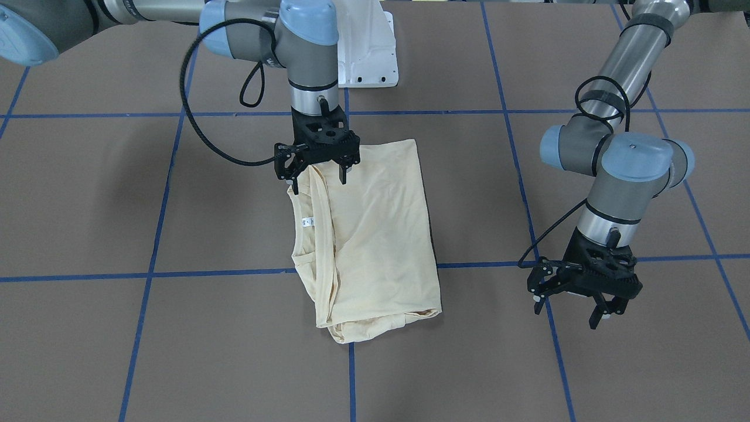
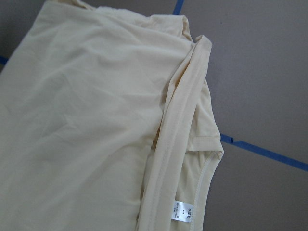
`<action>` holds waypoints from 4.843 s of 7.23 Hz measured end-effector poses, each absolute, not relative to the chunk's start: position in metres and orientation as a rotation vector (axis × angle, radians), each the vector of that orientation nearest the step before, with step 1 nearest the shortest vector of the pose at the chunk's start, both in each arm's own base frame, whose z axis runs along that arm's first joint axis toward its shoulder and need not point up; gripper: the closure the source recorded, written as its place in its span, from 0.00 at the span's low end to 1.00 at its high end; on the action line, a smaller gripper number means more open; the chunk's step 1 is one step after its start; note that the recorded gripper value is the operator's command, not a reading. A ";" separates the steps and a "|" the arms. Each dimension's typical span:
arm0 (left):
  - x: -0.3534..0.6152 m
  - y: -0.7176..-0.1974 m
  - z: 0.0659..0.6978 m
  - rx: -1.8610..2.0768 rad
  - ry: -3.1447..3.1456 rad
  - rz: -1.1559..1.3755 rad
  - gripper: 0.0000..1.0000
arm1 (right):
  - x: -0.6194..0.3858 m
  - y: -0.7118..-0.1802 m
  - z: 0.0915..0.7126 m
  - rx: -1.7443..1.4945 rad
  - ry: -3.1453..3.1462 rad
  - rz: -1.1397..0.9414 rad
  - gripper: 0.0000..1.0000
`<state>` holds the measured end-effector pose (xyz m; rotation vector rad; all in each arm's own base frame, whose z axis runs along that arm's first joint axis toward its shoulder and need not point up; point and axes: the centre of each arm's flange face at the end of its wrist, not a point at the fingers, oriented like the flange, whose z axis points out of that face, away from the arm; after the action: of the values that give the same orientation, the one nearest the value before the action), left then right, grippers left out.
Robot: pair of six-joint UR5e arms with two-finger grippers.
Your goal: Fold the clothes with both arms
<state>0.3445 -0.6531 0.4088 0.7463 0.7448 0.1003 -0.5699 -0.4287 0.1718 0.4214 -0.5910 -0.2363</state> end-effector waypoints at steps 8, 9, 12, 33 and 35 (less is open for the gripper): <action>0.344 -0.653 0.411 0.744 0.744 0.098 0.00 | -0.625 -0.366 0.199 0.298 -0.448 -0.497 0.44; 0.344 -0.653 0.411 0.744 0.744 0.098 0.00 | -0.625 -0.358 0.203 0.293 -0.435 -0.508 0.44; 0.345 -0.652 0.411 0.744 0.744 0.100 0.00 | -0.627 -0.354 0.215 0.313 -0.395 -0.551 0.65; 0.350 -0.649 0.409 0.743 0.750 0.107 0.00 | -0.610 -0.526 0.232 0.417 -0.444 -0.271 0.00; 0.350 -0.649 0.409 0.744 0.750 0.107 0.00 | -0.617 -0.531 0.237 0.420 -0.447 -0.271 0.01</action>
<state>0.3501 -0.6494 0.4088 0.7436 0.7502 0.1068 -0.6174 -0.5309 0.2368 0.4201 -0.4466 -0.2713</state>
